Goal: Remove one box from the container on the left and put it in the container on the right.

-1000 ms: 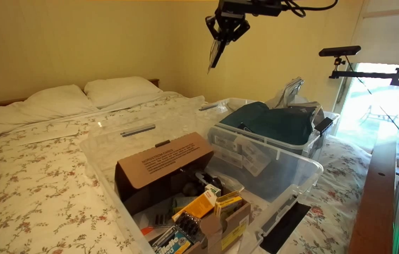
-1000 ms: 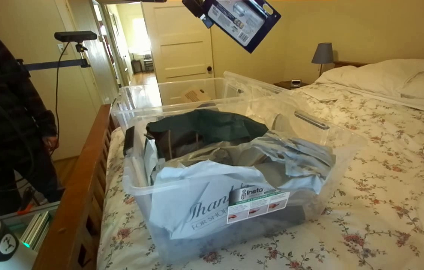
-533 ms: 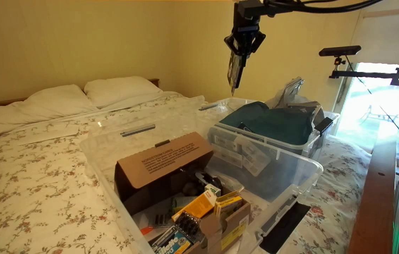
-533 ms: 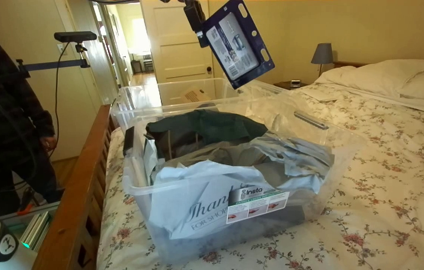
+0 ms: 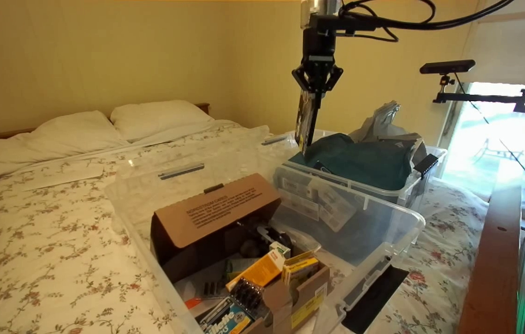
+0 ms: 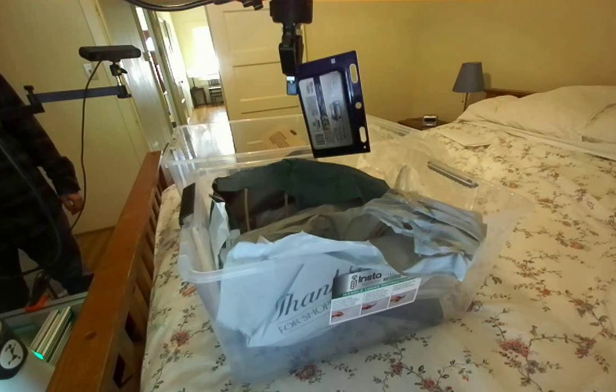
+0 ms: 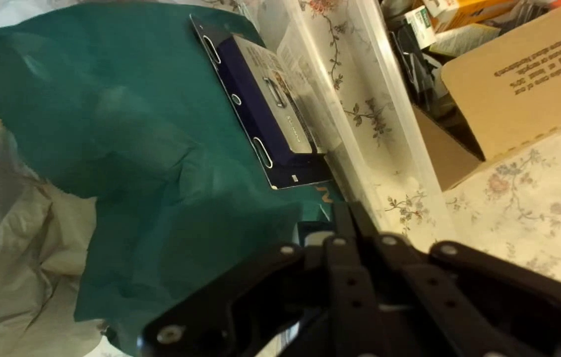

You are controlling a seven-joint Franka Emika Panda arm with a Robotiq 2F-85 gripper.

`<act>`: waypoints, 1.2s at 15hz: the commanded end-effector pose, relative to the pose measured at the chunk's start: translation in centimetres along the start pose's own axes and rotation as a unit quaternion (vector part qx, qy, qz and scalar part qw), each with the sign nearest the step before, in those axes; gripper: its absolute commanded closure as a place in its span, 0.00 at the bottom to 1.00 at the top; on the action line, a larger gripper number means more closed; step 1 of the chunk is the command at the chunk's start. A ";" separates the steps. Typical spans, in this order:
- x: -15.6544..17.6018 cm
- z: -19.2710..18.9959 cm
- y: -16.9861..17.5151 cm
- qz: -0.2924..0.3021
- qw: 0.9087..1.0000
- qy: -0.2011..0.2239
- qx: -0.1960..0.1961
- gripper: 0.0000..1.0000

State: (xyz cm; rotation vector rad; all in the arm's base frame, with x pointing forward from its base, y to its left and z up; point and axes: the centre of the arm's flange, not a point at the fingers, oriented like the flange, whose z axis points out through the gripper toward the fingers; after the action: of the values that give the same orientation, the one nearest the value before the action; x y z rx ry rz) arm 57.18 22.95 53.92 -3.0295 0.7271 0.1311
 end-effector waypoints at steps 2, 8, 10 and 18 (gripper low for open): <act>3.8 0.4 -1.6 0.016 0.998 0.009 0.064 0.99; 8.4 4.5 -2.2 0.043 0.996 0.042 0.070 0.99; 10.0 6.0 -1.9 0.055 0.994 0.047 0.078 0.99; 11.4 5.3 -1.8 0.125 0.985 0.064 0.098 0.52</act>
State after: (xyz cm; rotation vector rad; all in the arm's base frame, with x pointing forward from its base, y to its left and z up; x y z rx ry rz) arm 67.95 18.93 44.46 -2.8183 0.9930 -0.0750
